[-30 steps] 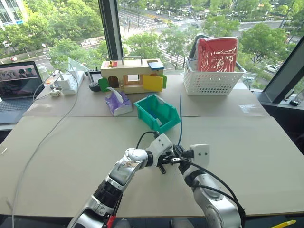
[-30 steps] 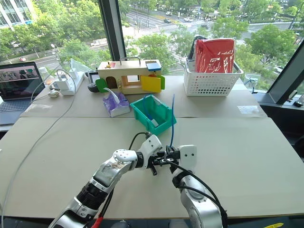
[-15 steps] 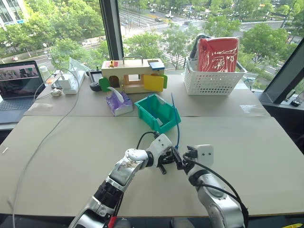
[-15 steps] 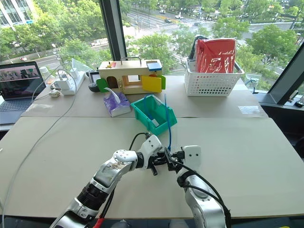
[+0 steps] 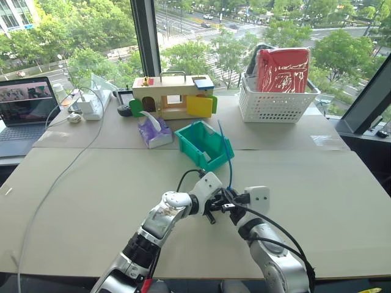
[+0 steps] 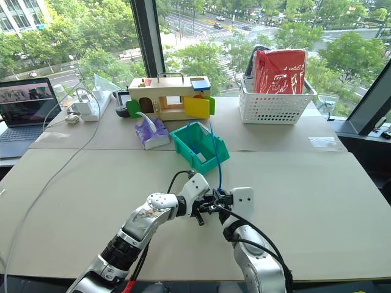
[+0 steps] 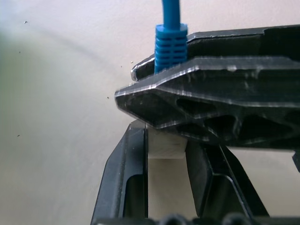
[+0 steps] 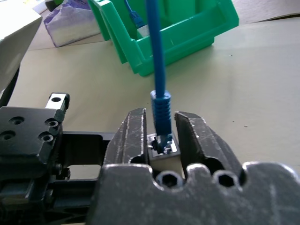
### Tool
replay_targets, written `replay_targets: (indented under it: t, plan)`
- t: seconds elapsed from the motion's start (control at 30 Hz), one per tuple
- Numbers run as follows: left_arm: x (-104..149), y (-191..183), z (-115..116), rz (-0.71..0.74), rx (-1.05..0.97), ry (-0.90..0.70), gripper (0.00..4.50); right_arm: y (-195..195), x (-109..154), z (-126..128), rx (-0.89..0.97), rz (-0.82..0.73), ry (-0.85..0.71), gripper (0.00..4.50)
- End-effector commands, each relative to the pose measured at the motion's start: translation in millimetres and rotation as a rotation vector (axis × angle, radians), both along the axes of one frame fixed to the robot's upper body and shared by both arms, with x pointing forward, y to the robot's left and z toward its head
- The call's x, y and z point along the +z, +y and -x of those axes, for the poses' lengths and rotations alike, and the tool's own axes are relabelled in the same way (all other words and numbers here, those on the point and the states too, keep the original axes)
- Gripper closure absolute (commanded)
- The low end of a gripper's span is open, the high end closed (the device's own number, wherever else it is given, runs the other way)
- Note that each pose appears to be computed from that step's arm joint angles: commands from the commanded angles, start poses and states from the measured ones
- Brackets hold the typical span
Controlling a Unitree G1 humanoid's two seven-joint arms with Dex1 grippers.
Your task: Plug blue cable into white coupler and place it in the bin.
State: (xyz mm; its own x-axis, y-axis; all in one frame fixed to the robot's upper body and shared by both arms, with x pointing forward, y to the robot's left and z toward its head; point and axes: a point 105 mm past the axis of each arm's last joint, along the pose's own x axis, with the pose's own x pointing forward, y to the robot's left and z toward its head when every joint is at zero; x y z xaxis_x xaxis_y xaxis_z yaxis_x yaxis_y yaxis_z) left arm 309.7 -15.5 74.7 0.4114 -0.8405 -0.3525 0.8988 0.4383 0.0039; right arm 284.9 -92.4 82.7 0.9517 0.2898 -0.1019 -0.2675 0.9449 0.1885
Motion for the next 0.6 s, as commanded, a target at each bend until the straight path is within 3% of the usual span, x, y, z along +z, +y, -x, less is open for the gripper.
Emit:
replay_targets:
  t: [0.03, 0.17, 0.2, 0.43, 0.47, 0.6]
  plan:
    - [7.5, -9.9, 4.8, 0.037, -0.038, -0.011, 3.86, -5.7, -20.1, 0.5, -0.020, 0.013, 0.076, 4.11]
    - [9.7, -9.2, 2.0, 0.054, -0.019, -0.013, 3.86, -8.7, -18.5, -1.4, -0.028, 0.009, 0.071, 4.11]
    - [11.7, -9.2, 2.0, 0.069, -0.022, -0.012, 2.84, -9.4, -18.4, -1.9, -0.029, 0.009, 0.070, 4.11]
    - [24.7, -0.4, -8.1, 0.098, -0.045, -0.070, 0.32, -20.7, -12.9, -10.7, -0.051, 0.007, 0.051, 4.12]
    - [23.5, 1.5, -7.7, 0.090, -0.061, -0.070, 0.04, -24.0, -11.6, -12.2, -0.058, 0.010, 0.047, 4.12]
    - [24.5, 17.7, -12.2, 0.079, -0.073, -0.078, 0.00, -41.2, -2.6, -16.6, -0.085, 0.030, 0.021, 4.13]
